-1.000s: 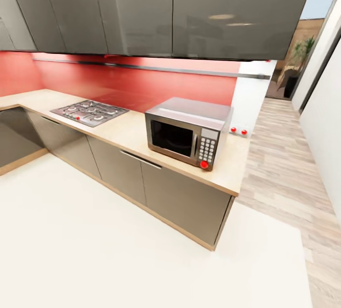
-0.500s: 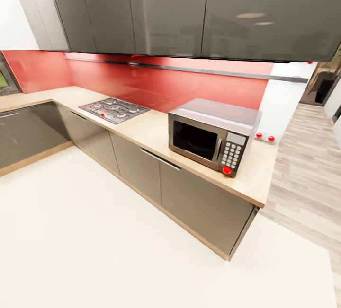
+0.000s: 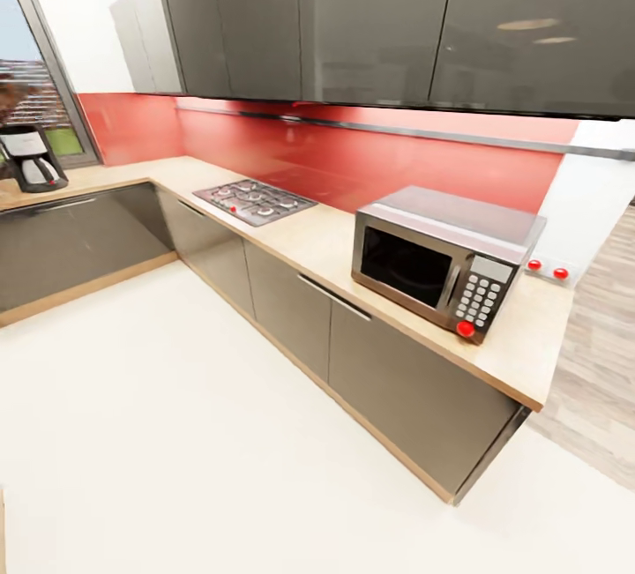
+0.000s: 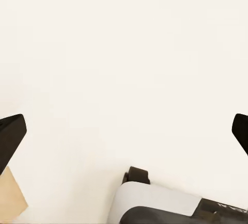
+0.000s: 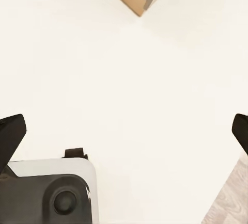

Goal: Set up a coffee station on the kitchen countertop: keep the coffee maker on the countertop, move the bottle of coffee from the kitchen shelf to the counter next to the coffee maker, place a paper coffee filter on top of the coffee maker, put the saucer next to the coffee maker with the coffee cup on the saucer, and place the electric kettle next to the coffee maker.

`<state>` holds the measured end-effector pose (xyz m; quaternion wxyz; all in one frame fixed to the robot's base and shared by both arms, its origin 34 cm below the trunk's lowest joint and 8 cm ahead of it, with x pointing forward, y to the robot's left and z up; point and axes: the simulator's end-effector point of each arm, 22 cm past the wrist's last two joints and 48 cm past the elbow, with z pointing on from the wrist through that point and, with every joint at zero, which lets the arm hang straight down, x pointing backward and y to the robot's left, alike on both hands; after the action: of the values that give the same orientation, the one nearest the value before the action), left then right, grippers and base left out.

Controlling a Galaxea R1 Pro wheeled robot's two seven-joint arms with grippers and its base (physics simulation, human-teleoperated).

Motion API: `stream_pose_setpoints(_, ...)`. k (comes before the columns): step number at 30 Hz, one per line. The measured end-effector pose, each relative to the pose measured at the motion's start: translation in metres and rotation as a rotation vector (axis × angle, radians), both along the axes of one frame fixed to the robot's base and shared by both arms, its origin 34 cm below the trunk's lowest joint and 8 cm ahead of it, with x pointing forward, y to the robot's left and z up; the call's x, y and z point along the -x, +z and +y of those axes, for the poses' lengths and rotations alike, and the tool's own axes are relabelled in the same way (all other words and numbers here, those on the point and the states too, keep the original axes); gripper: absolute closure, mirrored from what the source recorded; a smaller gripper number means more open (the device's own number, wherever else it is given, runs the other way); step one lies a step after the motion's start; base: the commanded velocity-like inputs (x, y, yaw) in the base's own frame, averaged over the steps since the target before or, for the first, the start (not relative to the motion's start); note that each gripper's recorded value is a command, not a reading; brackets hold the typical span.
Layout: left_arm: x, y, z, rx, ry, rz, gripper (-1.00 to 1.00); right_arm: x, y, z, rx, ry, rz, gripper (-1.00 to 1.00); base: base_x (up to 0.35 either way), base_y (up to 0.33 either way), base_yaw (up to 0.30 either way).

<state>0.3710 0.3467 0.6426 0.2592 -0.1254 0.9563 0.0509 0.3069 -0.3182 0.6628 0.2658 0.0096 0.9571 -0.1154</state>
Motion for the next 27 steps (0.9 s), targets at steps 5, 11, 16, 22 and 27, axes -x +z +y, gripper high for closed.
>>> stream_pose_setpoints(5,-0.0003,0.0005,0.004,0.008,0.026,-0.004,-1.0,0.0,0.0,0.0,0.0,0.0,0.0,-1.0,0.0,0.0,0.278)
stream_pose_setpoints(11,-0.0008,0.0005,0.0022,0.009,0.011,-0.005,-1.0,0.0,0.0,0.0,0.0,0.0,0.0,-1.0,0.0,0.0,0.278)
stream_pose_setpoints(16,0.0001,0.0,0.0009,0.006,-0.003,0.0,-1.0,-0.0001,0.0,0.0,0.0,0.0,0.0,-1.0,0.003,0.0,0.278)
stream_pose_setpoints(22,0.0004,0.0001,0.0006,0.006,-0.007,0.0,-1.0,0.0001,0.0002,0.0001,0.0,0.0,-0.001,-1.0,0.239,0.0,0.278)
stream_pose_setpoints(27,0.0003,0.0001,0.0002,0.006,-0.008,0.0,-1.0,0.0001,0.0003,0.0001,0.0,0.0,-0.001,-1.0,0.327,0.0,0.278)
